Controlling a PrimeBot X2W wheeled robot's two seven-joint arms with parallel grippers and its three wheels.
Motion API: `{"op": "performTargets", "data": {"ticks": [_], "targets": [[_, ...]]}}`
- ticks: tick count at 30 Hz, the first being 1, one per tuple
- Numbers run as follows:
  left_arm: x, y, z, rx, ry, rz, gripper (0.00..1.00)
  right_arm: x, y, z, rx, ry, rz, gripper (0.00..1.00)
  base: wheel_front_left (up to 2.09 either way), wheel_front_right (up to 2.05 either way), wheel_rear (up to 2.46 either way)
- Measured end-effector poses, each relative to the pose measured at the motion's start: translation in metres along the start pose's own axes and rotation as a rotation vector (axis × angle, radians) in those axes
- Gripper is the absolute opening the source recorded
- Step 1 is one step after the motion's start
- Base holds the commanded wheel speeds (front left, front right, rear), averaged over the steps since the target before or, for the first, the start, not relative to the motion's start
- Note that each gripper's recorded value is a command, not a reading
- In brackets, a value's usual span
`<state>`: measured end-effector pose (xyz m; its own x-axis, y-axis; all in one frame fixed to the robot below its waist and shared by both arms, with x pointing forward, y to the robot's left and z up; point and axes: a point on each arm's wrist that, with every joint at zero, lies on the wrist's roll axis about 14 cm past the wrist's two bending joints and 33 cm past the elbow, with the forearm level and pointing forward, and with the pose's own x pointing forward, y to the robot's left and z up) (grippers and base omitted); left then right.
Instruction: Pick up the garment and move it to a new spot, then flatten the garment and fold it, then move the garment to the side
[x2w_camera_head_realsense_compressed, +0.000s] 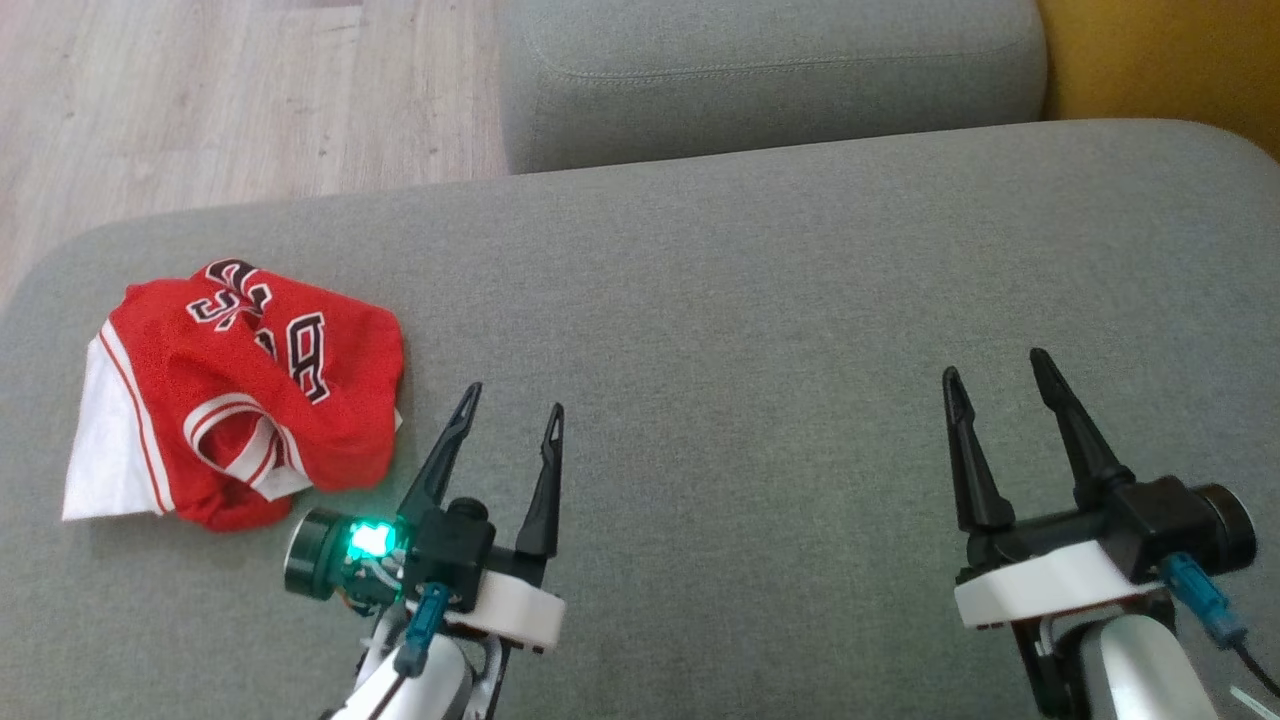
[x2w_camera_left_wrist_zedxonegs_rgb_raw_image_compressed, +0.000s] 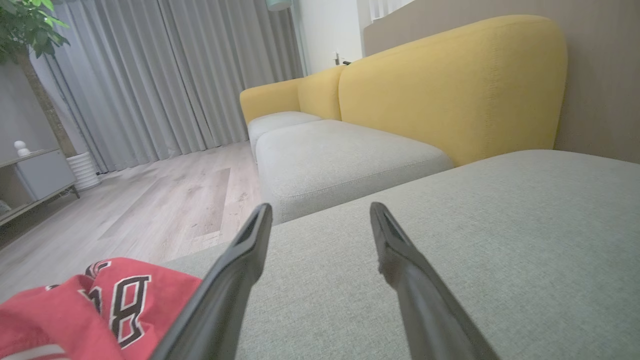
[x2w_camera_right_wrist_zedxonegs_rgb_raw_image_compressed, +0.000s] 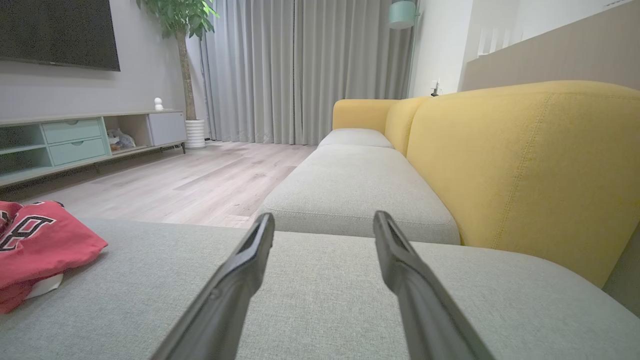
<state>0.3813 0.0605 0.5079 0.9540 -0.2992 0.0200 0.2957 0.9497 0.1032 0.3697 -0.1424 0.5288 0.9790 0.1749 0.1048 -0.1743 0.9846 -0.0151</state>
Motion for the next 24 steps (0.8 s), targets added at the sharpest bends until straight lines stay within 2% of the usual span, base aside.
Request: {"op": "performTargets", "data": {"ticks": [3, 8, 11, 15, 24], "targets": [[0.0, -0.002, 0.004, 0.013, -0.02, 0.001, 1.0, 0.001, 0.002, 0.002, -0.026, -0.011, 0.009, 1.0, 0.0, 0.0, 0.0], [0.004, 0.007, 0.018, -0.078, -0.062, 0.048, 1.0, 0.0, -0.002, 0.004, 0.05, -0.033, -0.013, 1.0, 0.0, 0.0, 0.0], [0.001, 0.013, 0.019, -0.171, -0.066, 0.083, 1.0, -0.002, -0.013, 0.002, 0.13, -0.038, -0.053, 1.0, 0.0, 0.0, 0.0], [-0.008, 0.014, 0.006, -0.23, -0.04, 0.098, 1.0, -0.006, -0.016, -0.005, 0.15, -0.025, -0.068, 1.0, 0.0, 0.0, 0.0], [-0.011, 0.011, 0.001, -0.183, -0.048, 0.07, 1.0, -0.01, -0.009, -0.014, 0.092, 0.0, -0.044, 1.0, 0.0, 0.0, 0.0]]}}
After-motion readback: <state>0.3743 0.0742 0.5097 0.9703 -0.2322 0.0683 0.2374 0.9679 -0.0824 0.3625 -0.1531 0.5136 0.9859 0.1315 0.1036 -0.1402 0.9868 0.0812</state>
